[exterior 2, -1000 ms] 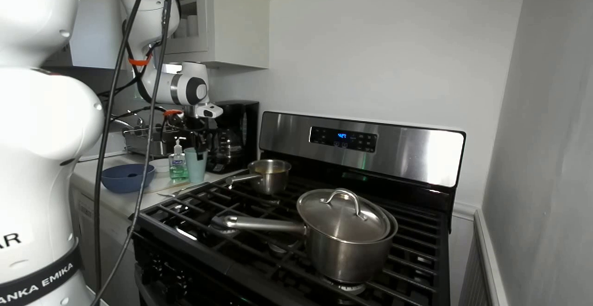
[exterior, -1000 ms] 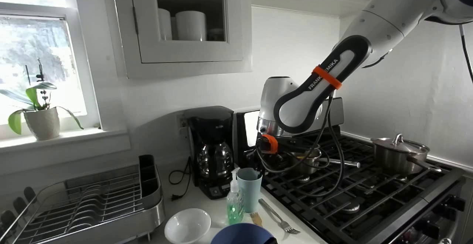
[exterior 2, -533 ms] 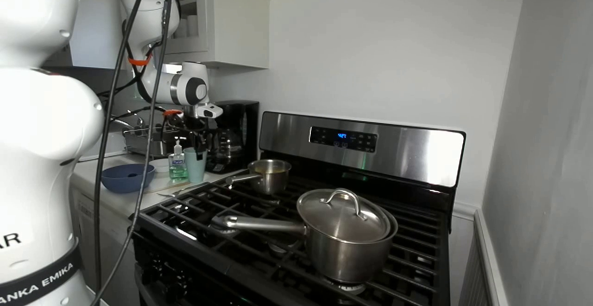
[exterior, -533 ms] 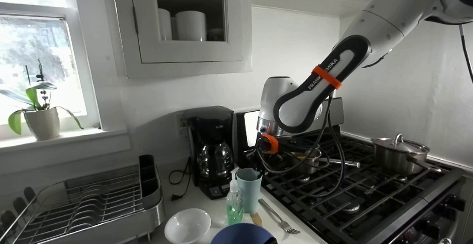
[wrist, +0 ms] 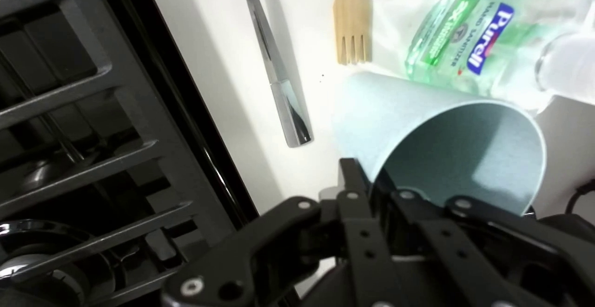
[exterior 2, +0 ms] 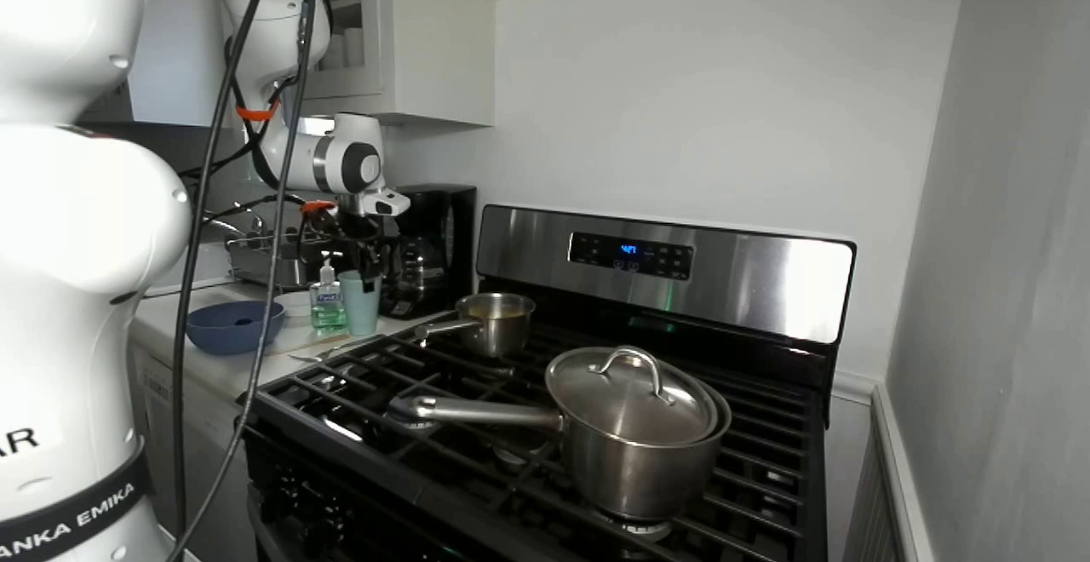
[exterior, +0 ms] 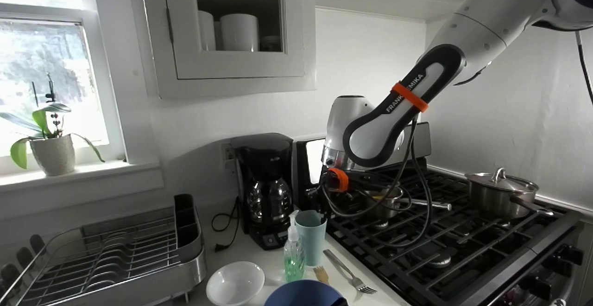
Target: Place the cup in front of the coffee maker then turn the bottle to place the spout above the cup
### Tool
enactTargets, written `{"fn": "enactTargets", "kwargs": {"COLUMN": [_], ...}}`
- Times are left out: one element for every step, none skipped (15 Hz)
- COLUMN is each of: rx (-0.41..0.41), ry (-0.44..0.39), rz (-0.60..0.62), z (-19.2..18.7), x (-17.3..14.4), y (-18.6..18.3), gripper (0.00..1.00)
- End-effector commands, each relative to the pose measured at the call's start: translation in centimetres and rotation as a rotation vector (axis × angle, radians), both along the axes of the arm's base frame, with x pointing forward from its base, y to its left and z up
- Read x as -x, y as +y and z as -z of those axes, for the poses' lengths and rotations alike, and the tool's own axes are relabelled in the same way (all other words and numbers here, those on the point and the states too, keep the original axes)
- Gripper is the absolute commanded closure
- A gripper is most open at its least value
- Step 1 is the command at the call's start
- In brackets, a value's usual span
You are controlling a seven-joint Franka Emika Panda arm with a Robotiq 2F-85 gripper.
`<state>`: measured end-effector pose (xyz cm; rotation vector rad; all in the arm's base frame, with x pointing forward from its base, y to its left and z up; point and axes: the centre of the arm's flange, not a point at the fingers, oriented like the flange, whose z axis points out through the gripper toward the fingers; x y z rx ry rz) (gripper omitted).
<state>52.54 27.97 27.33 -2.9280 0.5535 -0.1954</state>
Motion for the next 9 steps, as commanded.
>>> {"fn": "enactTargets", "kwargs": {"rx": [-0.013, -0.013, -0.011, -0.004, -0.004, -0.002, -0.005, -0.001, -0.007], "ry": [-0.001, 0.005, 0.002, 0.004, 0.008, 0.014, 0.02, 0.013, 0.009], "rz": [-0.011, -0.013, -0.013, -0.013, -0.016, -0.018, -0.02, -0.004, -0.004], "z": [-0.1, -0.2, -0.3, -0.6, -1.0, -1.6, -2.3, -3.2, -4.0], "x": [-0.4, -0.3, -0.2, -0.1, 0.2, 0.5, 0.8, 0.9, 1.1], "y": [0.0, 0.0, -0.1, 0.0, 0.0, 0.1, 0.1, 0.0, 0.0], "gripper": [0.6, 0.53, 0.46, 0.4, 0.32, 0.26, 0.2, 0.12, 0.05]}}
